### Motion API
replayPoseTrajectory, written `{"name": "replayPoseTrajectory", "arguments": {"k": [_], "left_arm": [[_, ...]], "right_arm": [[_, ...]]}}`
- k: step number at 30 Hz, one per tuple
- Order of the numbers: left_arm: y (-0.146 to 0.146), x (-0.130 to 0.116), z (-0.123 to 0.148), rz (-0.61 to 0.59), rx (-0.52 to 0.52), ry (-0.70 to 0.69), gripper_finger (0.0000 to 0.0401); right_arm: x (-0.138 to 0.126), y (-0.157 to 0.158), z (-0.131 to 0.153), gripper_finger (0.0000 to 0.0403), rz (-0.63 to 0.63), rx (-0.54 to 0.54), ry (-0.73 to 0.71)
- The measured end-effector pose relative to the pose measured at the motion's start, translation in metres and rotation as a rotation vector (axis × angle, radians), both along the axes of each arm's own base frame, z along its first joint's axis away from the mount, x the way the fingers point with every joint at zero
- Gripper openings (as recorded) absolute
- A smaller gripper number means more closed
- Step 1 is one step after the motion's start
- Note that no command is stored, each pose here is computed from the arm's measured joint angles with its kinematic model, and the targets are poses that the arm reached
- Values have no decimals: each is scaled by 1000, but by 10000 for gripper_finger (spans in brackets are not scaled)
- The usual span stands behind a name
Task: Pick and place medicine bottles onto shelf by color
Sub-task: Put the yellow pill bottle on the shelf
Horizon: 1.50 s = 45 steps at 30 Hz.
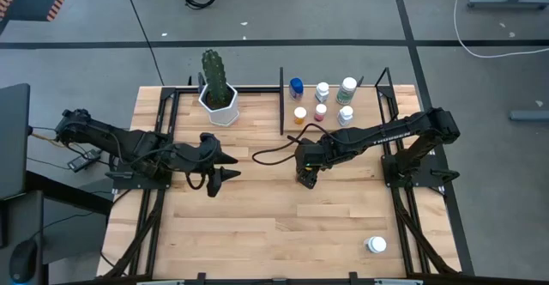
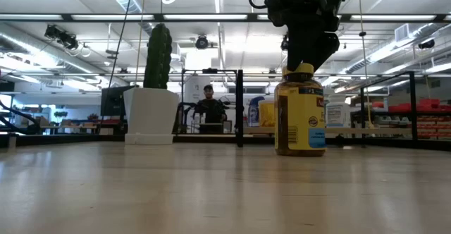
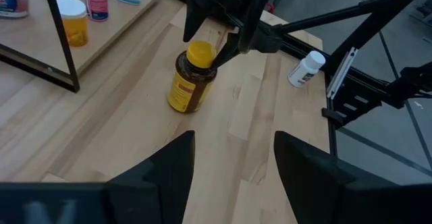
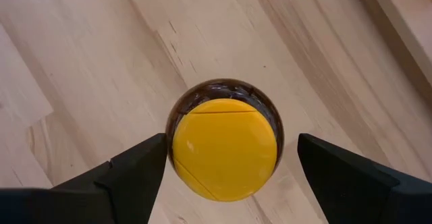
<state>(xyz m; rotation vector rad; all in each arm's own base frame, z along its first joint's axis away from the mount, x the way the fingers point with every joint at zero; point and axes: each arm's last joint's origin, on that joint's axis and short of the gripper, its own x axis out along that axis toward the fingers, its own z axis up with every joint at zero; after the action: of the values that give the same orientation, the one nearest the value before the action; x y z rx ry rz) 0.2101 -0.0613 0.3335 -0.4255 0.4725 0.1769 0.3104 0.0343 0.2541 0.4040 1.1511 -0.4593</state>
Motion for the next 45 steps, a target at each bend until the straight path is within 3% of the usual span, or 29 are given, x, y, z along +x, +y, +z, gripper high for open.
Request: {"name": "replayPoseTrajectory", "arguments": {"k": [6, 19, 28, 34, 45], "left_arm": [[0, 0, 0, 0, 0, 1, 200], [0, 0, -1, 3, 4, 6, 194], [0, 0, -1, 4, 3, 6, 185], [0, 0, -1, 4, 4, 6, 185], [0, 0, -1, 4, 5, 11, 178]], "right_arm": [[0, 0, 0, 327, 2, 14, 1], [0, 1, 0, 235, 2, 27, 1], [-8, 1, 4, 239, -9, 69, 32], [-27, -2, 21, 236, -76, 88, 39], [-92, -16, 64, 236, -292, -10, 43]]}}
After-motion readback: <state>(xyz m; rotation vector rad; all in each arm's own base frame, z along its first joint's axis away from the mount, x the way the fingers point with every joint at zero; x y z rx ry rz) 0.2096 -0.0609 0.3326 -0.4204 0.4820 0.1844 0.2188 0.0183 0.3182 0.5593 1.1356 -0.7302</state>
